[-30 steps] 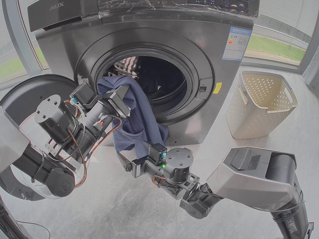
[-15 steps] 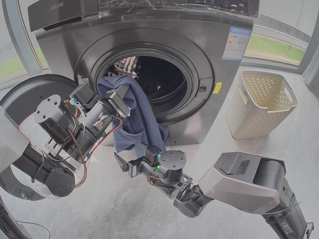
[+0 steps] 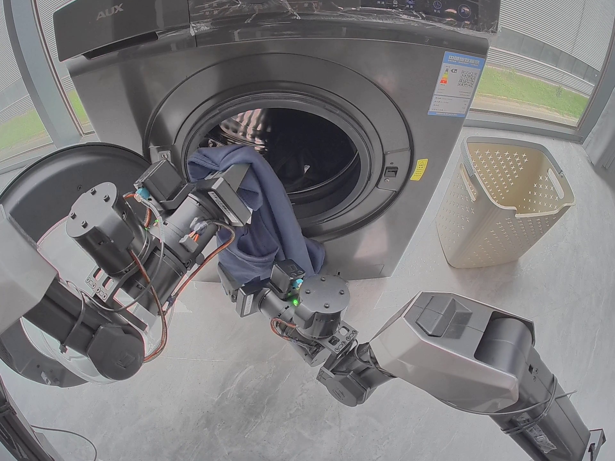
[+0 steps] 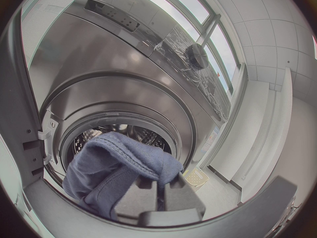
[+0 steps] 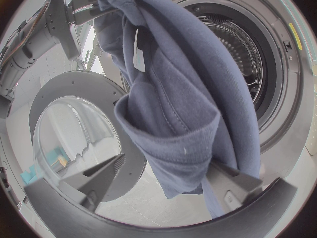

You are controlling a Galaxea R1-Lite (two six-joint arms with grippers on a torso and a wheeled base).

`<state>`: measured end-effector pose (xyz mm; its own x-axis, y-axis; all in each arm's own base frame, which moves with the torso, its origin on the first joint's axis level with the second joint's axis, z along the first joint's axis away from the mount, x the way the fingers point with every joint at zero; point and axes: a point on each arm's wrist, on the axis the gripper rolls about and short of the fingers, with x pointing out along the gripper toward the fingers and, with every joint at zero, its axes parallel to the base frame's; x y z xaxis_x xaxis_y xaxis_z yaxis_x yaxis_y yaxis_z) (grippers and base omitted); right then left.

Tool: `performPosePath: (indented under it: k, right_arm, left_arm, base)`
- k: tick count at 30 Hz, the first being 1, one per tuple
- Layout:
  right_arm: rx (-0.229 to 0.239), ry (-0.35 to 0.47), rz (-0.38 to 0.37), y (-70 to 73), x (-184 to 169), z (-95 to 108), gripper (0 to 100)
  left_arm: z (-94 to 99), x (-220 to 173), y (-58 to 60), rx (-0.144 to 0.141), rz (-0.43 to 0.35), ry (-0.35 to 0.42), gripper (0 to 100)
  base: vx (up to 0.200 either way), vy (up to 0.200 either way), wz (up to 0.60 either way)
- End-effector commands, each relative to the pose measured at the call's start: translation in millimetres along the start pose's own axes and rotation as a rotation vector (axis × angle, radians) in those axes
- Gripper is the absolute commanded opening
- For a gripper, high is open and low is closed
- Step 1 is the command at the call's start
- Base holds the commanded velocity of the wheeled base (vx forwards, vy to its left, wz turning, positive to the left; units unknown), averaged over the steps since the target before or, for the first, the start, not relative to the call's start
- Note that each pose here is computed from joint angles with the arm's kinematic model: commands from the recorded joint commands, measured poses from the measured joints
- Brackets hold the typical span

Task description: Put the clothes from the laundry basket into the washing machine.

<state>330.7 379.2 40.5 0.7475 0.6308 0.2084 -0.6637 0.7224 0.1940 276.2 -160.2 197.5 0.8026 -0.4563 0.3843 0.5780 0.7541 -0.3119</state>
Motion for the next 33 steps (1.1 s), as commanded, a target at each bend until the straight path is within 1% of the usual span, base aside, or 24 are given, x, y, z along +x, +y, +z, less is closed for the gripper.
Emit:
performPosePath:
  k: [1, 5, 7, 8, 10, 11, 13, 14, 15, 18, 20, 21, 22, 23, 24, 25, 26, 27, 28, 29, 30, 31, 33]
  right_arm:
    - [0.001, -0.010, 0.001, 0.9, 1, 0, 0]
    - [0.003, -0.021, 0.000, 0.2, 0, 2, 0]
    - [0.006, -0.039, 0.000, 0.9, -1, 8, 0]
    - [0.007, -0.045, 0.001, 1.3, -4, 13, 0]
    - [0.008, -0.058, 0.006, 5.5, -12, 31, 0]
    - [0.008, -0.058, 0.008, 5.6, -13, 34, 0]
    - [0.006, -0.040, 0.011, 8.7, -28, 49, 0]
    - [0.003, -0.041, 0.012, 9.6, -36, 59, 0]
    - [0.003, -0.039, 0.013, 10.2, -38, 60, 0]
    - [-0.008, -0.012, 0.023, 13.0, -71, 83, 0]
    - [-0.019, 0.006, 0.020, 11.7, -82, 88, 0]
    - [-0.036, 0.029, 0.004, 5.4, -95, 94, 0]
    - [-0.048, 0.048, -0.003, 2.0, -104, 97, 0]
    - [-0.052, 0.060, -0.014, -2.7, -111, 100, 0]
    - [-0.053, 0.061, -0.017, -3.9, -113, 101, 0]
    - [-0.060, 0.072, -0.048, -17.2, -120, 106, 0]
    - [-0.063, 0.070, -0.064, -23.7, -122, 108, 0]
    - [-0.067, 0.056, -0.082, -30.8, -125, 114, 0]
    - [-0.067, 0.052, -0.084, -31.7, -126, 115, 0]
    - [-0.070, 0.018, -0.109, -40.6, -131, 129, 0]
    - [-0.070, 0.015, -0.110, -40.9, -131, 131, 0]
    - [-0.070, -0.017, -0.125, -45.6, -133, 143, 0]
    - [-0.070, -0.053, -0.140, -50.5, -135, 155, 0]
  left_arm:
    - [-0.5, 0, 0.7, 0.001, 0.003, 0.001, 0]
    - [-0.7, 0, 1.8, 0.001, 0.006, 0.001, 0]
    - [0.1, 0, 3.1, 0.003, 0.008, -0.001, 0]
    - [0.2, 0, 3.5, 0.003, 0.009, -0.001, 0]
    - [0.0, 1, 4.7, 0.004, 0.012, -0.001, 0]
    - [0.0, 1, 4.7, 0.004, 0.012, -0.001, 0]
    - [0.0, 1, 6.2, 0.005, 0.017, -0.001, 0]
    - [0.5, 1, 9.2, 0.010, 0.027, -0.003, 0]
    - [0.5, 1, 9.2, 0.008, 0.025, -0.002, 0]
    - [3.4, 1, 15.5, 0.016, 0.042, -0.011, 0]
    - [4.8, 1, 17.6, 0.019, 0.047, -0.017, 0]
    - [6.0, 1, 19.2, 0.022, 0.052, -0.020, 0]
    - [6.7, 1, 19.5, 0.021, 0.053, -0.022, 0]
    - [6.6, 1, 20.0, 0.021, 0.055, -0.021, 0]
    - [6.4, 1, 20.1, 0.021, 0.055, -0.020, 0]
    - [5.9, 0, 21.3, 0.022, 0.059, -0.016, 0]
    - [5.6, -1, 21.9, 0.023, 0.062, -0.014, 0]
    - [5.5, -2, 22.4, 0.023, 0.064, -0.012, 0]
    - [5.2, -2, 22.5, 0.023, 0.065, -0.010, 0]
    - [5.3, -5, 22.3, 0.025, 0.067, -0.004, 0]
    - [5.5, -5, 22.2, 0.025, 0.067, -0.004, 0]
    - [5.5, -7, 22.1, 0.026, 0.067, 0.001, 0]
    - [6.5, -9, 21.5, 0.028, 0.068, 0.004, 0]
  base:
    - [0.000, 0.000, 0.00]
    - [0.000, 0.000, 0.00]
    - [0.000, 0.000, 0.00]
    - [0.000, 0.000, 0.00]
    - [0.000, 0.000, 0.00]
    - [0.000, 0.000, 0.00]
    - [0.000, 0.000, 0.00]
    - [0.000, 0.000, 0.00]
    - [0.000, 0.000, 0.00]
    - [0.000, 0.000, 0.00]
    - [0.000, 0.000, 0.00]
    - [0.000, 0.000, 0.00]
    - [0.000, 0.000, 0.00]
    - [0.000, 0.000, 0.00]
    - [0.000, 0.000, 0.00]
    - [0.000, 0.000, 0.00]
    - [0.000, 0.000, 0.00]
    - [0.000, 0.000, 0.00]
    - [0.000, 0.000, 0.00]
    - [0.000, 0.000, 0.00]
    - [0.000, 0.000, 0.00]
    - [0.000, 0.000, 0.00]
    - [0.000, 0.000, 0.00]
